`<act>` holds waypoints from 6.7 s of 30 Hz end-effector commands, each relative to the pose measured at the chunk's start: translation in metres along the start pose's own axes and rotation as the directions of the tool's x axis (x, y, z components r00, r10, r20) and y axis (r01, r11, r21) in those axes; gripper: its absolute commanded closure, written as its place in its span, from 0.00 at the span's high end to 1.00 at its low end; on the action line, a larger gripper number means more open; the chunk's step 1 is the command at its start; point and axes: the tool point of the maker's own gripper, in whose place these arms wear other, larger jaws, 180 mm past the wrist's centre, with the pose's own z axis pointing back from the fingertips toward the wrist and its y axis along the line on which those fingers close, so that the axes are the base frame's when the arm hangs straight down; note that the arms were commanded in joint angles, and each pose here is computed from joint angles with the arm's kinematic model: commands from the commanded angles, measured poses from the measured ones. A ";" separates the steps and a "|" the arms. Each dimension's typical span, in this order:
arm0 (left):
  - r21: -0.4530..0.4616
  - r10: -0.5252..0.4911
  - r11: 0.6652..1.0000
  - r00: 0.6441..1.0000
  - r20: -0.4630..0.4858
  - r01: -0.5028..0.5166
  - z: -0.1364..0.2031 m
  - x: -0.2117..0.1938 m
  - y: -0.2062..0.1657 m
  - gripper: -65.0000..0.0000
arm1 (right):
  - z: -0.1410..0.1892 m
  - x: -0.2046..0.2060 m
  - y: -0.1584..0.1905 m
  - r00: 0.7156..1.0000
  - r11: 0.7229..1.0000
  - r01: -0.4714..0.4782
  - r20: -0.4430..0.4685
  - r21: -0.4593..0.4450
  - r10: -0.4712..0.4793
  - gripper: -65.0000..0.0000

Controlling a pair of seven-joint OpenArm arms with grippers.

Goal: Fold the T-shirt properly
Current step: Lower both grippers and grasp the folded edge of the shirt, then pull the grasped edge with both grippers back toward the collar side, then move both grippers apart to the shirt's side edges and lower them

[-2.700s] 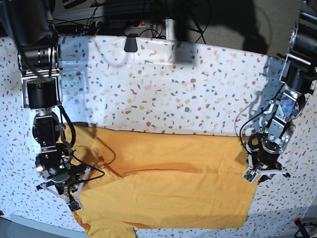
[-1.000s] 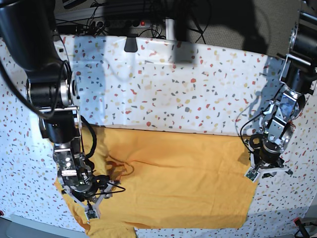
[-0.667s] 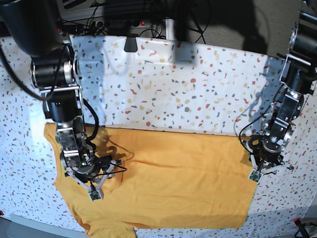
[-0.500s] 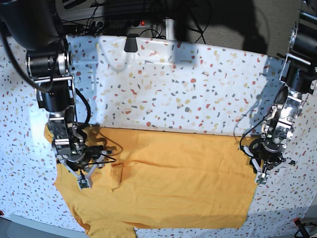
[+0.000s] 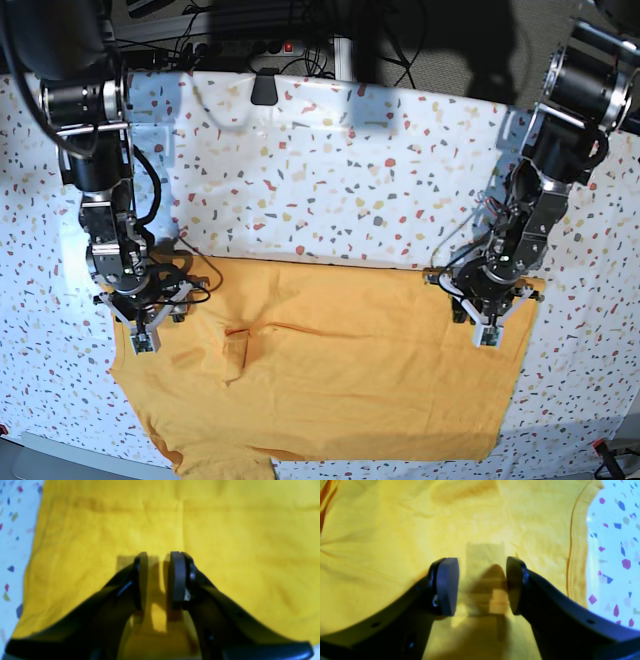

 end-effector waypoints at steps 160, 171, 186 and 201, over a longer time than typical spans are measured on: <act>0.307 -0.325 0.919 0.917 0.230 0.248 0.101 0.187 0.046 0.23 | 0.245 0.066 -0.026 0.914 0.969 0.169 0.396 -0.182 -0.085 0.46; 0.120 0.077 0.990 0.997 -0.030 -0.073 -0.002 0.125 0.119 0.23 | 0.241 0.058 -0.022 0.928 0.969 0.182 0.355 -0.167 -0.113 0.46; -0.086 0.382 0.919 0.923 -0.048 -0.385 -0.014 0.076 0.083 0.31 | 0.238 0.053 -0.014 0.944 0.981 0.141 0.316 -0.136 -0.091 0.46; 0.052 0.241 0.969 0.970 0.034 -0.242 -0.016 0.057 0.097 0.31 | 0.232 0.044 0.005 0.942 0.977 0.197 0.295 -0.087 -0.163 0.46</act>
